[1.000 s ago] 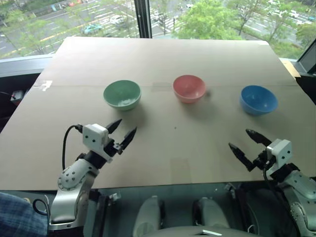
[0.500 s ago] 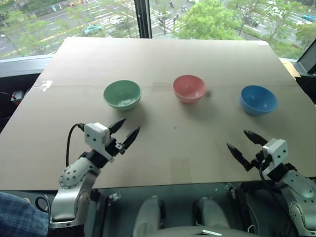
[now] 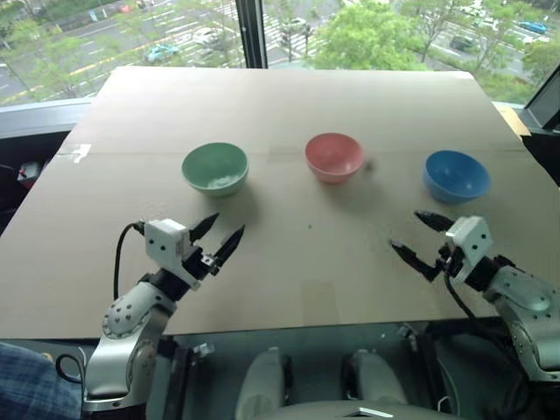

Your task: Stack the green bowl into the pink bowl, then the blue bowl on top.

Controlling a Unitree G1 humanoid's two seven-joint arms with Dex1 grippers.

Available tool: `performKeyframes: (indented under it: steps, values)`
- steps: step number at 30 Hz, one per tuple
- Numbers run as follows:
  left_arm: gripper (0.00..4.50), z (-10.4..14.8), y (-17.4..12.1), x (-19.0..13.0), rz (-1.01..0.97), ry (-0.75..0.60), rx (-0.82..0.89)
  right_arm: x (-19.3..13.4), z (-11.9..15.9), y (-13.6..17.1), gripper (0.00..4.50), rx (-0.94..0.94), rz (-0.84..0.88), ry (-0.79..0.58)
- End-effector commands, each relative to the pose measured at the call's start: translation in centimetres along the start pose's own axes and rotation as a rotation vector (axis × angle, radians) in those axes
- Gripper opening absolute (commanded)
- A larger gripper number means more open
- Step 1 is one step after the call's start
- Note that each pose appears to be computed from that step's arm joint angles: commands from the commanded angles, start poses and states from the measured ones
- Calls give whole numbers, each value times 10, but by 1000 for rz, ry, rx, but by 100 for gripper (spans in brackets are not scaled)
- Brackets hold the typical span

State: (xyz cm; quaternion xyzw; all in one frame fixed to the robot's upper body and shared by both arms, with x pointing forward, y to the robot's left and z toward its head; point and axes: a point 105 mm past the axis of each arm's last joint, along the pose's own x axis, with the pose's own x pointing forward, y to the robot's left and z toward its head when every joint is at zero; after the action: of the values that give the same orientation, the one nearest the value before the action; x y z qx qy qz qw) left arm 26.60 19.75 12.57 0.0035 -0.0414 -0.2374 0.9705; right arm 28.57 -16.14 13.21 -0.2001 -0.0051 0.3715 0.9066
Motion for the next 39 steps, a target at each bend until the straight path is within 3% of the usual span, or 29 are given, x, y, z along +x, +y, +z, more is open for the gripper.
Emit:
performKeyframes:
  steps: [1, 9, 13, 21, 33, 36, 37, 39]
  values:
    - [320, 11, -1, -3, -21, -31, -13, 26, 35, -11, 408, -41, 72, -33]
    - [320, 20, -6, -7, -61, -60, 12, 88, 66, -39, 408, -164, 131, 3]
    - [320, 29, -15, -10, -110, -96, 30, 115, 60, -35, 408, -276, 210, 83]
    - [320, 42, -32, -17, -159, -133, 99, 164, 51, -34, 408, -298, 252, 185]
    - [320, 48, -38, -24, -150, -144, 115, 193, 41, -23, 408, -343, 325, 276]
    - [323, 50, -41, -23, -139, -160, 92, 194, 39, -24, 337, -359, 319, 283]
    - [323, 50, -43, -24, -144, -156, 99, 194, 39, -24, 275, -364, 319, 283]
    - [323, 48, -43, -24, -149, -148, 104, 196, 40, -23, 218, -370, 323, 275]
